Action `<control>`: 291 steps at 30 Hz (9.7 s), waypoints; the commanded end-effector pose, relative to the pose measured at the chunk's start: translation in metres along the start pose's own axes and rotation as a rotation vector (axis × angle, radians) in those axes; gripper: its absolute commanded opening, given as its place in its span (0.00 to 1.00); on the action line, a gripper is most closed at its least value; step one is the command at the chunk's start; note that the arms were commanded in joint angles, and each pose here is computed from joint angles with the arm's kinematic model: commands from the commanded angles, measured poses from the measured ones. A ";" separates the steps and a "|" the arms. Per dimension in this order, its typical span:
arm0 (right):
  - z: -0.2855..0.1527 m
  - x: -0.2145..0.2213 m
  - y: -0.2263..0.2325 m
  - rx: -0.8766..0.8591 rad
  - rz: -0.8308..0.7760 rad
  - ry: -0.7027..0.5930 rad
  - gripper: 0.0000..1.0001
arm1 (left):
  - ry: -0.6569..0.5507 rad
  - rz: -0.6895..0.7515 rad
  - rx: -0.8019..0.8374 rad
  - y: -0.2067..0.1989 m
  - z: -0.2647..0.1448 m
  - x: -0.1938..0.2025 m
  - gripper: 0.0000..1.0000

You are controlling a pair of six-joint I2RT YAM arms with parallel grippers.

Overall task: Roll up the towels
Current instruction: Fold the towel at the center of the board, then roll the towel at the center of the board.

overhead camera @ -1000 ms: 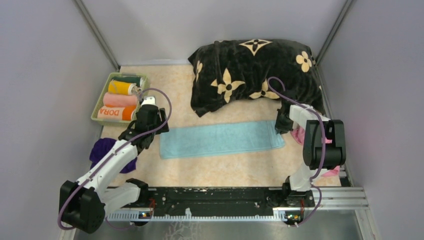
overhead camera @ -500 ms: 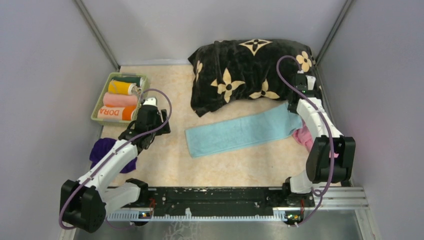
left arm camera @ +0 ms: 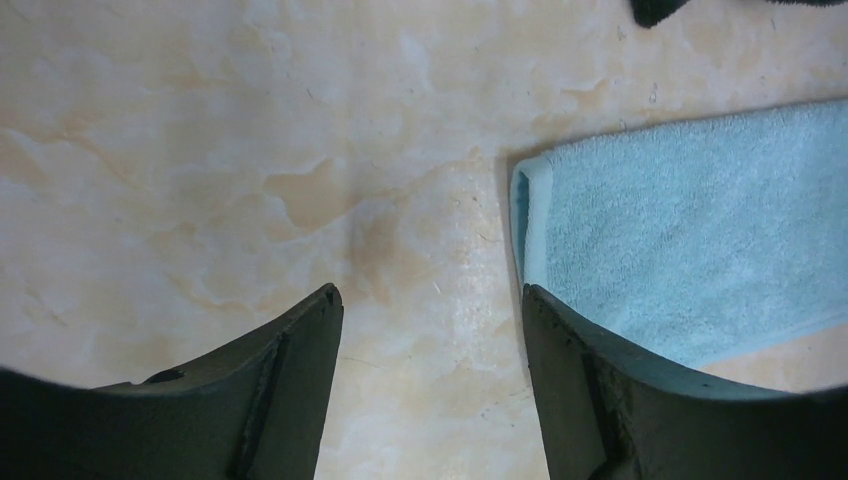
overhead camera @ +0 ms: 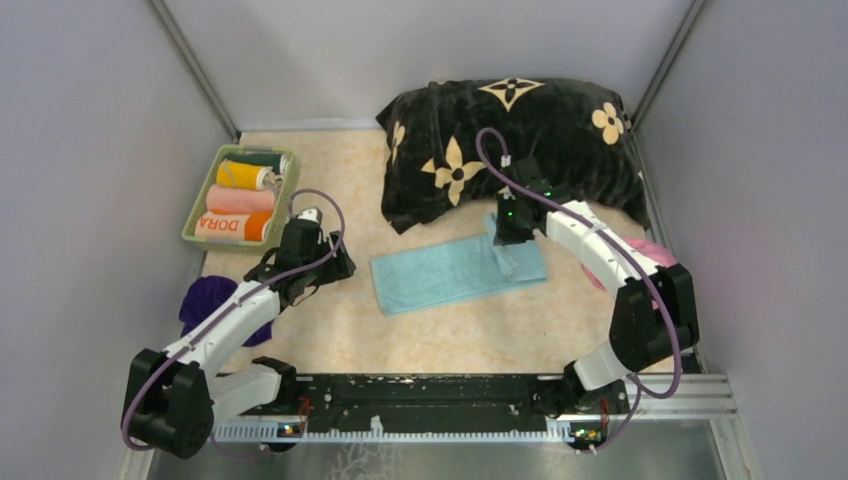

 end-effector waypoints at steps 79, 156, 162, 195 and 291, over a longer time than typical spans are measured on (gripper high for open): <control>0.033 0.026 0.282 -0.517 -0.042 0.025 0.01 | 0.365 -0.196 0.148 -0.020 0.035 0.101 0.25; 0.034 -0.023 0.076 -0.755 0.162 -0.295 0.48 | 0.115 -0.249 0.330 -0.079 0.005 0.007 0.51; 0.077 -0.034 0.071 -0.711 0.177 -0.294 0.48 | 0.172 -0.234 0.300 -0.080 0.043 0.018 0.47; 0.009 0.037 0.056 -0.275 -0.179 -0.161 0.48 | 0.149 -0.072 0.015 -0.025 0.007 0.021 0.66; 0.016 0.059 0.138 -0.335 -0.547 -0.247 0.49 | 0.316 -0.283 0.278 -0.070 0.003 0.087 0.63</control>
Point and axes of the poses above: each gripper's point midway between its finger pads, its own z axis out along the fingers, its own y axis along the line the jaws close on, x = y × z, the point moved 2 cm from there along -z, back along the fingers, and after that the axes turned 5 degrees about -z, right-handed, at the moved point
